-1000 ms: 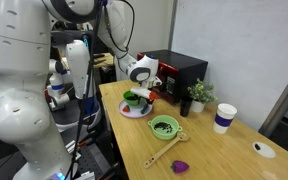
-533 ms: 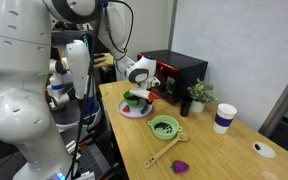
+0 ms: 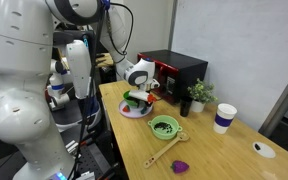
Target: Remove the green object from the plate and put it on the table.
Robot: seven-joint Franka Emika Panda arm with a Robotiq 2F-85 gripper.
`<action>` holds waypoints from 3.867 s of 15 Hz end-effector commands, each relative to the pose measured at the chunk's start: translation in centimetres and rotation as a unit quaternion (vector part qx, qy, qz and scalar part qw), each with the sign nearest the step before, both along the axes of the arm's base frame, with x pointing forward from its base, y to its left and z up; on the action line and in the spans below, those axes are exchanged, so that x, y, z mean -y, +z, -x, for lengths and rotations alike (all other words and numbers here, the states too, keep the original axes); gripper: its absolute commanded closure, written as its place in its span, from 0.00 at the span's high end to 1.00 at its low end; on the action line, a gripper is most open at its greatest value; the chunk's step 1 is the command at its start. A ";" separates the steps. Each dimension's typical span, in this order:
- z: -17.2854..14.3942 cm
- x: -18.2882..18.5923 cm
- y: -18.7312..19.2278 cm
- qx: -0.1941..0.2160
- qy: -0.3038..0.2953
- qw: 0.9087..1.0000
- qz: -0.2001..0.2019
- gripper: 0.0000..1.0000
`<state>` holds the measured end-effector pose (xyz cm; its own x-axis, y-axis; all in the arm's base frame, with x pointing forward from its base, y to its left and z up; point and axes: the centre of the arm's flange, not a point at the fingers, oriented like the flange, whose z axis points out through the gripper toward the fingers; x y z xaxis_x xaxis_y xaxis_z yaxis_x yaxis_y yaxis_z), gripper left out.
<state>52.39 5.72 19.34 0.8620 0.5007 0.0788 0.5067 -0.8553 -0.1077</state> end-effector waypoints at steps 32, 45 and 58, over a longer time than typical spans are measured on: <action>2.3 -1.1 -2.2 0.031 -0.031 0.998 0.043 0.60; 2.1 -0.7 -2.9 0.035 -0.044 0.997 0.045 0.58; 1.5 -1.1 -3.2 0.043 -0.046 0.997 0.040 0.04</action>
<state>50.38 6.66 16.88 0.8952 0.4334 0.1040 0.4363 -0.8998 -0.0048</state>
